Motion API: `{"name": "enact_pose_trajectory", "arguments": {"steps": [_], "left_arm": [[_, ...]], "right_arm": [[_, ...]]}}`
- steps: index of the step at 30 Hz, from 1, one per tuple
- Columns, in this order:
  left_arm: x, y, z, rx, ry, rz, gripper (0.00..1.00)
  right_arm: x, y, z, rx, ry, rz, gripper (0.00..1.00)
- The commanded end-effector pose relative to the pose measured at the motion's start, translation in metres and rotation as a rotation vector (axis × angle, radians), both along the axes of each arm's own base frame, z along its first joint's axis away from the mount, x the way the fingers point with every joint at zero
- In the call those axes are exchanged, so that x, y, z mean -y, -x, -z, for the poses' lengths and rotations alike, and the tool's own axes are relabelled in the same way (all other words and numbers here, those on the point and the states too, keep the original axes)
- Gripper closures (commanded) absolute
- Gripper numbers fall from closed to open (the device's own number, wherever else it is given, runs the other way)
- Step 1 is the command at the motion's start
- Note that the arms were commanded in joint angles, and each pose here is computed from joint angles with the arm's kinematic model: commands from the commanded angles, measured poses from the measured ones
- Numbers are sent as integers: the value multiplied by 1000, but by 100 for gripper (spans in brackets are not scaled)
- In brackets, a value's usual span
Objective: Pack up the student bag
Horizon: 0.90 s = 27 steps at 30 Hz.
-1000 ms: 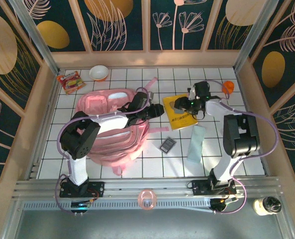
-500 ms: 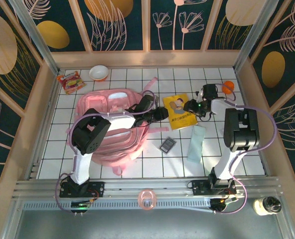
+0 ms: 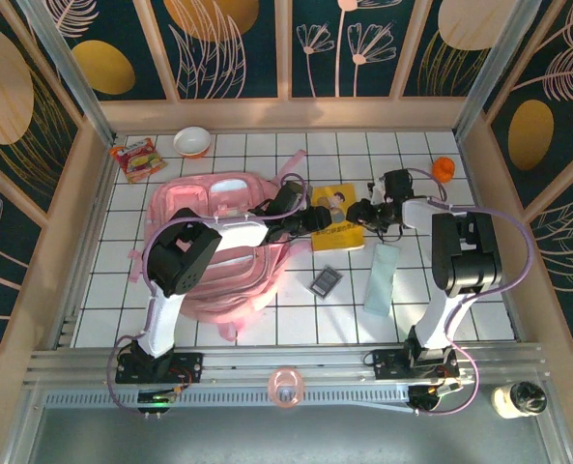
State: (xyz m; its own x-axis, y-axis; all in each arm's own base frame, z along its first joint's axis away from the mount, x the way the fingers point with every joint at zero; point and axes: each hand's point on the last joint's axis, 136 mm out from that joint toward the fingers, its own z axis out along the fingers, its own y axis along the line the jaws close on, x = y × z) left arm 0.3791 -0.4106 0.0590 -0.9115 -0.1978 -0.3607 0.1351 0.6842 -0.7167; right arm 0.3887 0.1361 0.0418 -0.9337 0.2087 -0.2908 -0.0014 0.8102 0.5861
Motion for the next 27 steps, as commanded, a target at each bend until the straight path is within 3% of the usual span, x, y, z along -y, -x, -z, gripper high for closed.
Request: {"name": "enact_pose_trajectory", "arguments": {"steps": [1, 9, 18, 27], "left_arm": [[-3, -1, 0, 22, -39, 12, 53], [-43, -10, 5, 6, -55, -64, 53], [-39, -3, 19, -44, -34, -26, 54], [-32, -3, 25, -48, -31, -12, 55]], "right_arm": [[4, 17, 0, -57, 36, 15, 57], [19, -1, -47, 27, 112, 74, 48], [2, 14, -37, 72, 169, 91, 48], [7, 20, -15, 19, 214, 99, 47]]}}
